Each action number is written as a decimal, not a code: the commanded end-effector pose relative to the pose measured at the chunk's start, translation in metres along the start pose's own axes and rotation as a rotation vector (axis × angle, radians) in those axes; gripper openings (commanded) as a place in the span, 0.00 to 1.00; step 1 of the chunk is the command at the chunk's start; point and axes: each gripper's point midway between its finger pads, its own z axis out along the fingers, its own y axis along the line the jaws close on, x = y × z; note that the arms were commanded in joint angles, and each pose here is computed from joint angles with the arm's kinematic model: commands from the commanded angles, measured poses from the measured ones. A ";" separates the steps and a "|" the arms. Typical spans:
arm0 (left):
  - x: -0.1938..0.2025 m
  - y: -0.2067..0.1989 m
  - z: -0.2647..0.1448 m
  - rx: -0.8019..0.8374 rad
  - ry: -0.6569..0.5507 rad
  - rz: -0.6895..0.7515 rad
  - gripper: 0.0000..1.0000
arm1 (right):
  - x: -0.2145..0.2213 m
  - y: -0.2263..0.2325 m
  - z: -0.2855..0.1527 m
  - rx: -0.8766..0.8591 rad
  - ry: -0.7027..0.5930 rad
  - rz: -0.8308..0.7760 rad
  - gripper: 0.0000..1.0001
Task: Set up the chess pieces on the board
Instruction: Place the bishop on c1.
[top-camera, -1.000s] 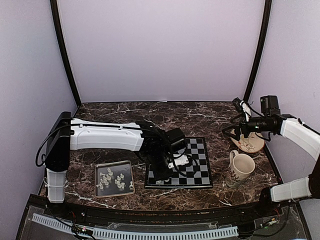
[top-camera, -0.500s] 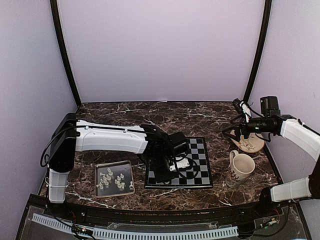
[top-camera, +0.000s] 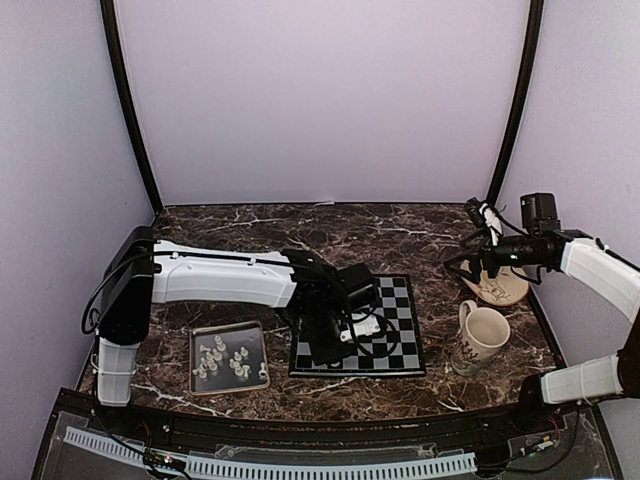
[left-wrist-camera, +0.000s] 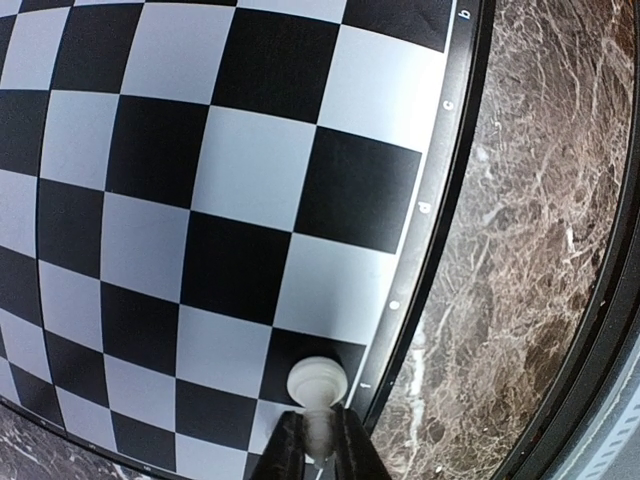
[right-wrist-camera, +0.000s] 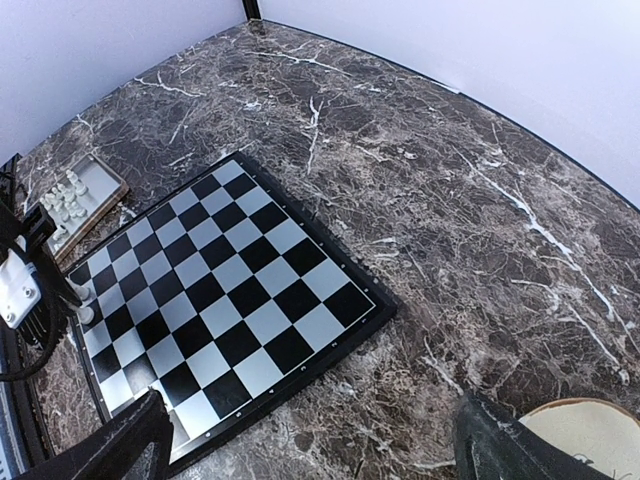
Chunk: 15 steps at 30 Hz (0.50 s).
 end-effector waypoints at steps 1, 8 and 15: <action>-0.007 0.001 -0.001 -0.018 -0.016 0.004 0.13 | -0.002 0.001 0.000 -0.007 -0.015 -0.014 0.98; -0.007 0.003 -0.003 -0.026 -0.013 -0.002 0.19 | -0.001 0.002 0.000 -0.013 -0.013 -0.010 0.98; -0.012 0.005 -0.011 -0.037 -0.036 -0.014 0.26 | -0.008 0.001 0.000 -0.018 -0.028 0.009 0.98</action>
